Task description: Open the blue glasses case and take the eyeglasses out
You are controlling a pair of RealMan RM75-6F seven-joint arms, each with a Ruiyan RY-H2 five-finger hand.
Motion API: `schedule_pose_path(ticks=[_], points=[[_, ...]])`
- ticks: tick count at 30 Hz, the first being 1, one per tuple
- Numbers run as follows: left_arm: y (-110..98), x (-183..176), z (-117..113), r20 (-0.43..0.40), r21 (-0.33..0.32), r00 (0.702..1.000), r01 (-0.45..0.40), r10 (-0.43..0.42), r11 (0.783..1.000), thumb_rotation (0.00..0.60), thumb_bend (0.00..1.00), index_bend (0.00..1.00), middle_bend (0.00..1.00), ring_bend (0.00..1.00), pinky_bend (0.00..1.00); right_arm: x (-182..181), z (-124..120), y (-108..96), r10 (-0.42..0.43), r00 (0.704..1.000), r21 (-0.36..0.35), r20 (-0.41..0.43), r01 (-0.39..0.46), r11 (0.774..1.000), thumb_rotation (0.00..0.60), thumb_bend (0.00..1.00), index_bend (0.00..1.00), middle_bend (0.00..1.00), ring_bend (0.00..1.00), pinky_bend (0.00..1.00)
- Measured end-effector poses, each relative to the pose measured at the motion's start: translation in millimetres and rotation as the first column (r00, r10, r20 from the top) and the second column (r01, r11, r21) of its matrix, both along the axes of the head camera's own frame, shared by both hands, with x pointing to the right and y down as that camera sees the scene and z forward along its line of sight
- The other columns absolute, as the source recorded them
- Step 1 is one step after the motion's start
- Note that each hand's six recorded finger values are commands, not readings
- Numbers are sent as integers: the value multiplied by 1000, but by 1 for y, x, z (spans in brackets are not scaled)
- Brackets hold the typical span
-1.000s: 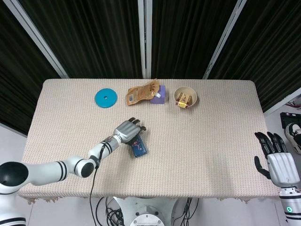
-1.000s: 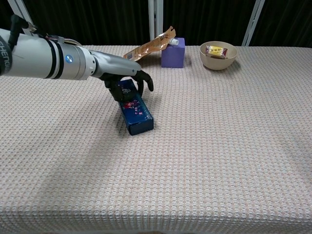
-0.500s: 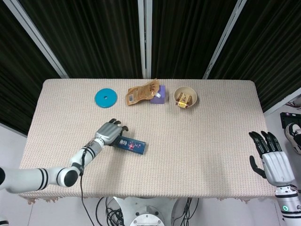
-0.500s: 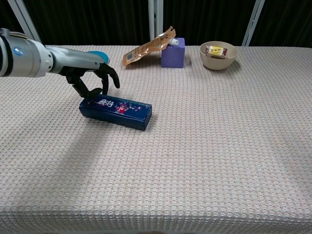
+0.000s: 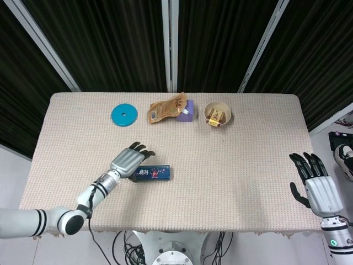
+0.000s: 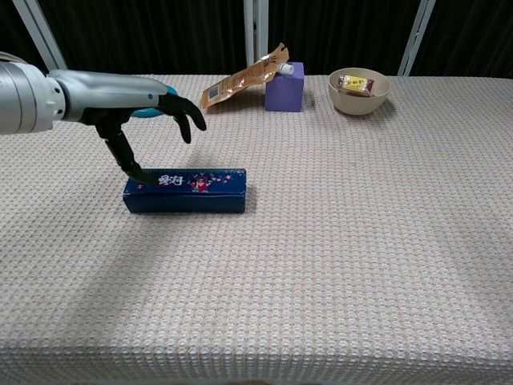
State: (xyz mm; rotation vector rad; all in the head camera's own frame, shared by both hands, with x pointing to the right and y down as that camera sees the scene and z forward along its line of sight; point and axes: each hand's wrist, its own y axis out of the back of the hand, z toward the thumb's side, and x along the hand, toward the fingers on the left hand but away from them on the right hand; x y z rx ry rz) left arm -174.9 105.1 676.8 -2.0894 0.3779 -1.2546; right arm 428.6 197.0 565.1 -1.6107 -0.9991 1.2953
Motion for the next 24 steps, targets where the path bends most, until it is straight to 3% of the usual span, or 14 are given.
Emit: schedule_pose_path(ticks=[7,15,24], points=[[16,17,7,-4,4,1000,-28,28,1000,600,184,213,214,77,13,-1,2,-1,-7,1000,-9,3,7,1000,600,399,0,115,0,0],[13,18,18,30,9,999,-19,18,1000,600,277,252,246,78,19,4,3,1,9,1000,-17,-3,-9,1000,600,402,0,114,0,0],[14,16,21,39,-2,999,-17,17,1000,600,285,254,248,78,19,5,5,0,14,1000,-23,-4,-14,1000,600,401,0,114,0,0]])
